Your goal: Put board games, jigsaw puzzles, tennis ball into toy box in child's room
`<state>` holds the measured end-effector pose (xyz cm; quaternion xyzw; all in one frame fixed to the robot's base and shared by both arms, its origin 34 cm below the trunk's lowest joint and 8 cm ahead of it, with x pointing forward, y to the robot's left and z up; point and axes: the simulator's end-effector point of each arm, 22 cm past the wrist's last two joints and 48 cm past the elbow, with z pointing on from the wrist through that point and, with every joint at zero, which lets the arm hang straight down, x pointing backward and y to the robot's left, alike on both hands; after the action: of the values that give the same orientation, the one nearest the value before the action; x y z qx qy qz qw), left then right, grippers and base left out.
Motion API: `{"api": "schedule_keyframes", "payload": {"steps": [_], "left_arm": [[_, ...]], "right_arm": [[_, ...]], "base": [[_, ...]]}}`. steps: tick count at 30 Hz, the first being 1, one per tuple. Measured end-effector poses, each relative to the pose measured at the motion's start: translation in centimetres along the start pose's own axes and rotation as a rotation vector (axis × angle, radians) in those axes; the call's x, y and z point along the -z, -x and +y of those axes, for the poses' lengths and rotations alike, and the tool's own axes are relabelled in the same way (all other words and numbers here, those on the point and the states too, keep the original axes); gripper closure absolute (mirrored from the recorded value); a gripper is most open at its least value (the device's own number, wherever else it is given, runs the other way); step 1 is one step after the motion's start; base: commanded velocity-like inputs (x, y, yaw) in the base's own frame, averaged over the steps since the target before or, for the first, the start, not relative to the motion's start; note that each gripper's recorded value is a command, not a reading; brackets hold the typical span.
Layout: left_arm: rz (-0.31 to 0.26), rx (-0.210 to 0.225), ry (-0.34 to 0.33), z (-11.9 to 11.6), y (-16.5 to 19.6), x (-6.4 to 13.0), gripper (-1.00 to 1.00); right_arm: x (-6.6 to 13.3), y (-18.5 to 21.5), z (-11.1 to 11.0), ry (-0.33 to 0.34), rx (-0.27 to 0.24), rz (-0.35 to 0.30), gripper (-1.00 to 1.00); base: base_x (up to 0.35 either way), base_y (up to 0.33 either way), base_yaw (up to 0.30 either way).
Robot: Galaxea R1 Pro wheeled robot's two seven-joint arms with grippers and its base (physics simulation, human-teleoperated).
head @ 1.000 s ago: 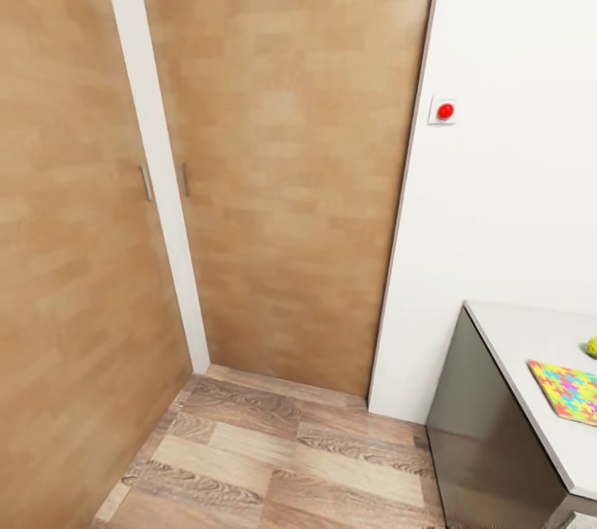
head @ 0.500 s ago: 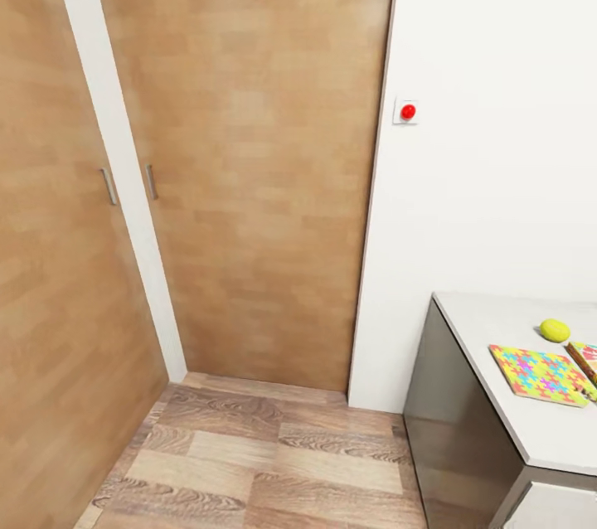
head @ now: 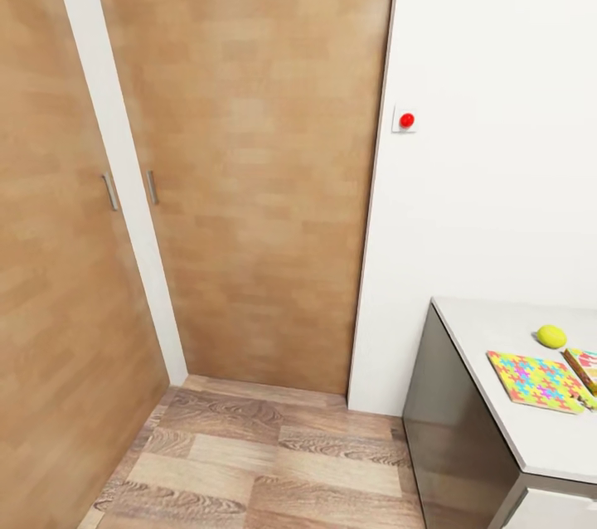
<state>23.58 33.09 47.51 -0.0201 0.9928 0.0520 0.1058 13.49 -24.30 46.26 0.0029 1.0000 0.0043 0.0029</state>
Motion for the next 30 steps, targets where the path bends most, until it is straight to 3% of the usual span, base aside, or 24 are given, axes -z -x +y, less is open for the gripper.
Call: {"api": "schedule_keyframes", "payload": {"steps": [2,8,11,15,18,24,27,30], "left_arm": [[-0.023,0.011,0.011,0.7,1.9,0.1,-1.0],[-0.109,0.048,0.049,3.9,12.3,0.8,-1.0],[-0.148,0.082,0.057,4.8,16.0,1.5,-1.0],[-0.202,0.099,0.056,4.8,18.3,2.4,-1.0],[-0.297,0.102,0.054,4.6,20.2,3.3,-1.0],[-0.318,0.108,0.043,3.6,19.8,4.1,-1.0],[-0.323,0.109,0.037,3.2,20.3,4.5,-1.0],[-0.308,0.114,0.016,2.0,23.0,5.3,-1.0]], "right_arm": [[0.3,1.7,-0.9,-0.011,-0.002,-0.053,-1.0],[2.0,7.5,-2.5,-0.033,-0.016,-0.262,-1.0],[2.8,8.5,-2.7,-0.036,-0.032,-0.302,-1.0],[3.5,8.8,-2.9,-0.042,-0.069,-0.317,-1.0],[4.0,8.9,-3.1,-0.047,-0.085,-0.324,-1.0],[4.9,9.0,-3.4,-0.057,-0.119,-0.324,-1.0],[5.3,8.9,-3.8,-0.074,-0.196,-0.32,-1.0],[5.7,9.9,-4.8,-0.094,-0.312,-0.315,-1.0]], "base": [[0.0,0.0,0.0],[0.0,0.0,0.0],[0.0,0.0,0.0],[0.0,0.0,0.0],[0.0,0.0,0.0],[0.0,0.0,0.0],[0.0,0.0,0.0],[0.0,0.0,0.0]]}}
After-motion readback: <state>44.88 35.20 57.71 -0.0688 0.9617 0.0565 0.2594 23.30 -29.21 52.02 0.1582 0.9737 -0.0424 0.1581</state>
